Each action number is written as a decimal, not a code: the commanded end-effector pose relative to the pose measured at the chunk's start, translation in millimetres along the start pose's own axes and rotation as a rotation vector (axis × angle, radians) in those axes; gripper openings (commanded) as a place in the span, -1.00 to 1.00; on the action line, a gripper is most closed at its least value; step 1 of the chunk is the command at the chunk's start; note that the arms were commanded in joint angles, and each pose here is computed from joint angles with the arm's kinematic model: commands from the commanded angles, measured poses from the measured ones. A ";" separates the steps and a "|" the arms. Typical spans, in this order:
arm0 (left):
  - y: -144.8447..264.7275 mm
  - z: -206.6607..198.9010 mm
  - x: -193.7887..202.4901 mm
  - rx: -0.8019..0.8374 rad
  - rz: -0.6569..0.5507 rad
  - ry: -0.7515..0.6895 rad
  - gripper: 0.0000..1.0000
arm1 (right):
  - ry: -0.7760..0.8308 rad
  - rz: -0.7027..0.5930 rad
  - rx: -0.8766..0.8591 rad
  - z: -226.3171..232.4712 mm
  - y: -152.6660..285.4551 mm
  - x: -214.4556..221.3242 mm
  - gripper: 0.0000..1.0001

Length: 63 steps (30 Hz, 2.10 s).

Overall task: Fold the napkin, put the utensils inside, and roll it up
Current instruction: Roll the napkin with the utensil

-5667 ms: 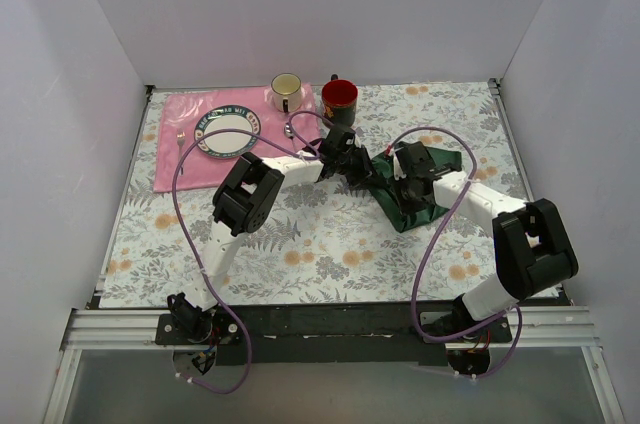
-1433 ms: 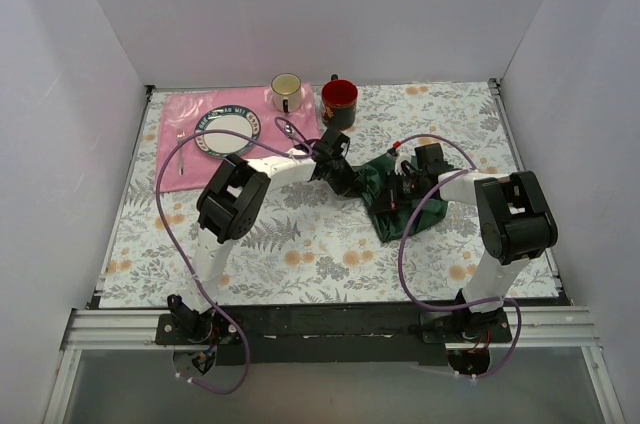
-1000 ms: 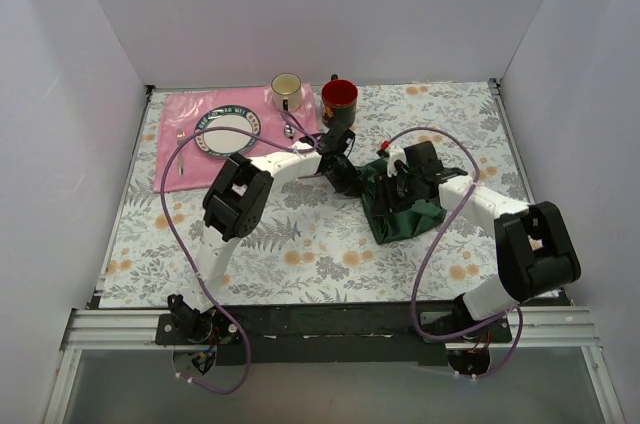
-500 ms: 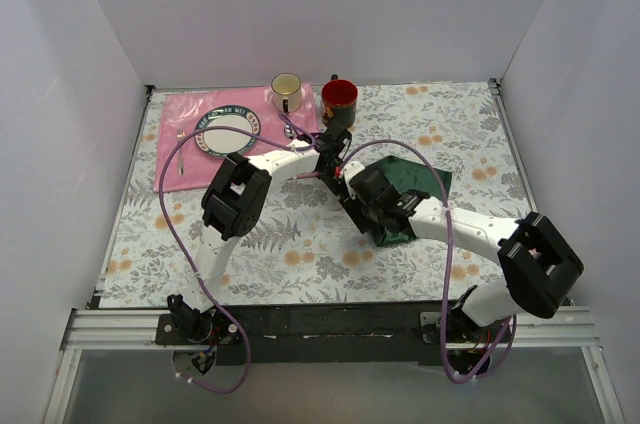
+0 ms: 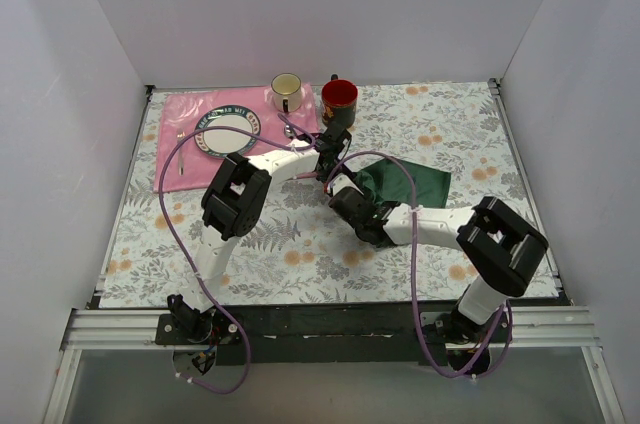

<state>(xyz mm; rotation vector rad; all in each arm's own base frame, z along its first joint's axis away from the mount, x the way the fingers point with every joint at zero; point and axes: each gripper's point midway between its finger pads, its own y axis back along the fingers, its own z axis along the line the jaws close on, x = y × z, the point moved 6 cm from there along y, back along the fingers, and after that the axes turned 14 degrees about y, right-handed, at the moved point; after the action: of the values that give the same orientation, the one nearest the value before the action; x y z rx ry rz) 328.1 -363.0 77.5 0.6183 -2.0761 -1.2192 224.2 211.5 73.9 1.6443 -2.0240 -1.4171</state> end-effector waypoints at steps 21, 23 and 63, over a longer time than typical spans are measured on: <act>46.8 4.1 -13.0 0.279 -0.046 -0.250 -0.04 | -0.470 -0.097 -0.462 3.0 2.5 30.3 -0.97; 60.9 -0.5 -11.5 0.316 -0.048 -0.284 0.07 | -0.509 -0.097 -0.491 -1.9 -0.7 37.5 -0.97; -30.6 -3.7 -31.2 0.434 0.083 -0.535 -0.56 | -0.872 -0.078 -0.836 -45.7 -34.6 81.5 -0.69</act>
<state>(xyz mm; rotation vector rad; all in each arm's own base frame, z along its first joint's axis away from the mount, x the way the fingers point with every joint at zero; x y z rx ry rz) 354.4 -374.5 83.5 0.3332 -2.9199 -0.7338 255.1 139.8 53.1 0.8916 -0.9047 -2.9264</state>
